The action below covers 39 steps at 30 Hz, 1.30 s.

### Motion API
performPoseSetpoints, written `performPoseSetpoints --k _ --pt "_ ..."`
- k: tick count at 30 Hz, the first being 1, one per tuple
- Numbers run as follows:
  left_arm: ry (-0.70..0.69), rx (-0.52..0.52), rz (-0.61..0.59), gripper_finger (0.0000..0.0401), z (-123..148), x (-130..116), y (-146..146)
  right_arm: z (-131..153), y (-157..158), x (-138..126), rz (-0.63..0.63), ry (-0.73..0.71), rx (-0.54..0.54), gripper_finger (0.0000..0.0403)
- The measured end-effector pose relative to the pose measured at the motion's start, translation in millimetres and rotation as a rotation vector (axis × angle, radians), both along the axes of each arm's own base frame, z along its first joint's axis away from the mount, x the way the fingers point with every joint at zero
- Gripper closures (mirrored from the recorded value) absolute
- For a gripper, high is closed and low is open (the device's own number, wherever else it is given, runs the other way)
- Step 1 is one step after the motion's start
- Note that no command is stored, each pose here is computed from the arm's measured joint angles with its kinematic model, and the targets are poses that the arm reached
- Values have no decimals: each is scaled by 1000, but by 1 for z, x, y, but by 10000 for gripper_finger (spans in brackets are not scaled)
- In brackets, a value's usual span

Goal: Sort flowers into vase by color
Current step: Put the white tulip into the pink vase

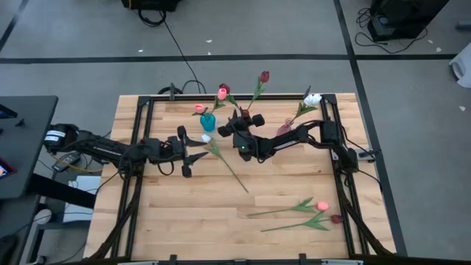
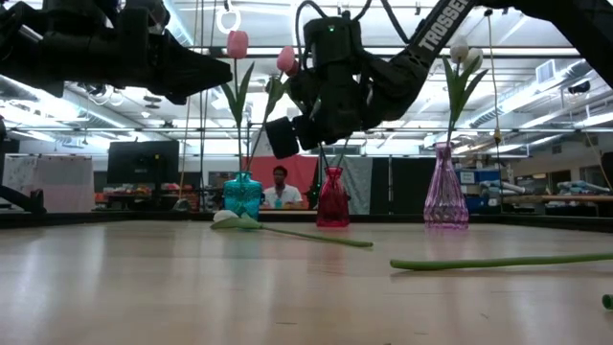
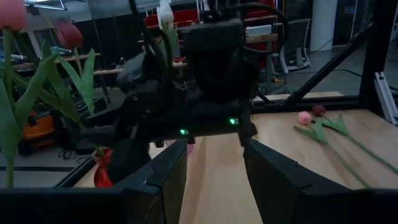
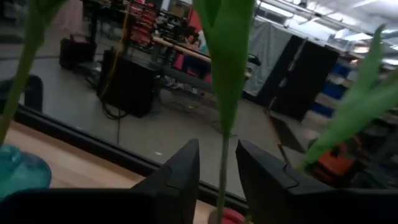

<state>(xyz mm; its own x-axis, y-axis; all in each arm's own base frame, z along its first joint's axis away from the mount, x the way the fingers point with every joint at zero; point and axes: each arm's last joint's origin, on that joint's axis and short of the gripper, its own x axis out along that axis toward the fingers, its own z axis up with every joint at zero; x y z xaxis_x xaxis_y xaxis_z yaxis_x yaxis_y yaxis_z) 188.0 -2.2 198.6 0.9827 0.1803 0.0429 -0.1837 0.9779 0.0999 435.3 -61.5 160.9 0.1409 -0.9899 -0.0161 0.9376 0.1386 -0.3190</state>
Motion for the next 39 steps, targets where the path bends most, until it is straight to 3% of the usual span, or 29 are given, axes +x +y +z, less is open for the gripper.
performPoseSetpoints --k 7,13,17,21,24,27,30,32,34,39 --pt "6 -9 0 235 6 -9 0 27 24 -3 3 32 -19 264" --pt "19 -10 0 235 8 -15 1 44 67 -8 23 96 -33 263" --pt "8 -16 -1 235 10 -16 1 44 103 -9 132 70 -34 263" --pt "-2 -19 -2 235 11 -17 1 38 133 -9 367 -35 10 265" --pt "-11 -35 -4 235 11 -17 1 28 145 -6 613 -75 117 266" --pt "-11 -35 -6 235 11 -17 1 13 146 -3 841 -64 315 266" --pt "-10 -35 -6 235 11 -17 1 0 143 -5 974 -3 523 267" --pt "-8 -35 -6 235 11 -17 1 -3 136 -9 959 8 662 267" --pt "2 -35 -6 235 10 -17 1 -2 122 -15 867 -8 769 267" --pt "0 -33 -6 235 10 -16 1 -8 91 -13 715 23 963 269"
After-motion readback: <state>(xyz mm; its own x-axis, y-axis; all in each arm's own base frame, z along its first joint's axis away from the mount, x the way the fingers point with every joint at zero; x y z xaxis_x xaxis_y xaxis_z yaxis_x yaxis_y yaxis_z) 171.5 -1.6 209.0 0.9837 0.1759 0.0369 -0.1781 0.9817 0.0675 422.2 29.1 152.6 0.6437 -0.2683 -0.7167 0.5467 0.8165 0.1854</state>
